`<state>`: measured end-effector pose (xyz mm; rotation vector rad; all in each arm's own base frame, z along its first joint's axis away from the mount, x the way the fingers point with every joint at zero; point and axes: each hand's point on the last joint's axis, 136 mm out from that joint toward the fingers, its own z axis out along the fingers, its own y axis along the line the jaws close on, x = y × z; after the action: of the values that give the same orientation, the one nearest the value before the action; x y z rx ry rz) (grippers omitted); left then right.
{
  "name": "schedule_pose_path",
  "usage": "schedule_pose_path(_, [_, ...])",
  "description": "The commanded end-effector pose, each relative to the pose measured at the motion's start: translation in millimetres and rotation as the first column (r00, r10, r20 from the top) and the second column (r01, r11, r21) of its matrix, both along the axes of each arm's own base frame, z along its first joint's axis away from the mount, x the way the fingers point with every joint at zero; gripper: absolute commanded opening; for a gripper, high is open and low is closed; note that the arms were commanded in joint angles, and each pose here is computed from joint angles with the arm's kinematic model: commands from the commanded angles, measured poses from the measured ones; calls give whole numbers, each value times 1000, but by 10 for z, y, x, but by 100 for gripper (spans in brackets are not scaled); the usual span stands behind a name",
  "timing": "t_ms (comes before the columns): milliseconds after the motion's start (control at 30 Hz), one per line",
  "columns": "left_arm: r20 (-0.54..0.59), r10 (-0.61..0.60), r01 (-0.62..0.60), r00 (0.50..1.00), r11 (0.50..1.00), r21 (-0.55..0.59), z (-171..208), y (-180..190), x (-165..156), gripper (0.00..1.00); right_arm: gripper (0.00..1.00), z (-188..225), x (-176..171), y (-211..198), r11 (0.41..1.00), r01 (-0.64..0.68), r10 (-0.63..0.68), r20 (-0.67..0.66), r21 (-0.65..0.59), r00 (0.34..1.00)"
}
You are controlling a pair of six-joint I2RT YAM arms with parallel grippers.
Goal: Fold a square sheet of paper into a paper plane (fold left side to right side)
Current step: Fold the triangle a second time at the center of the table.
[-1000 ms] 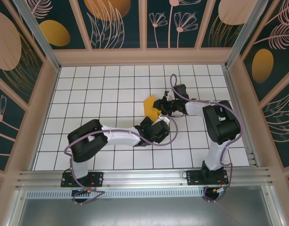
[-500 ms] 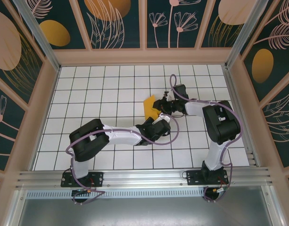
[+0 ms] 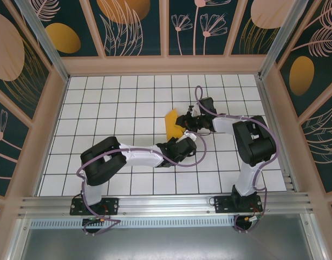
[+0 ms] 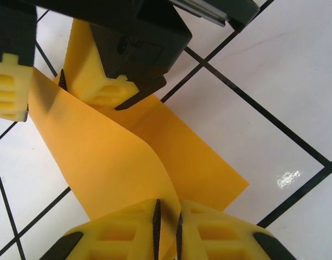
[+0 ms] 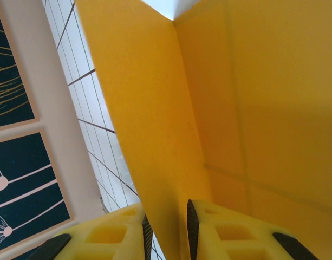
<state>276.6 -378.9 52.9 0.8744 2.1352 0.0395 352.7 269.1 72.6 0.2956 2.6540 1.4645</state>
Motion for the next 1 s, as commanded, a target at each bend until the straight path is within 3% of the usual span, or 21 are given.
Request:
schedule_pose_path(0, [-6,-4,4,1000,1000,-27,28,-82,4,14,28,0,-20,17,1000,-17,18,14,-21,1000])
schedule_pose_path(300, [-26,9,-11,1000,997,-82,90,-59,5,1,29,11,-7,3,999,-19,19,24,-29,1000])
schedule_pose_path(433, [-51,9,-16,999,991,-135,146,-36,18,0,29,34,-8,8,999,-21,22,28,-24,999])
schedule_pose_path(967, [-174,-74,3,982,925,-380,335,-34,3,0,80,547,159,-278,998,66,-66,191,4,979])
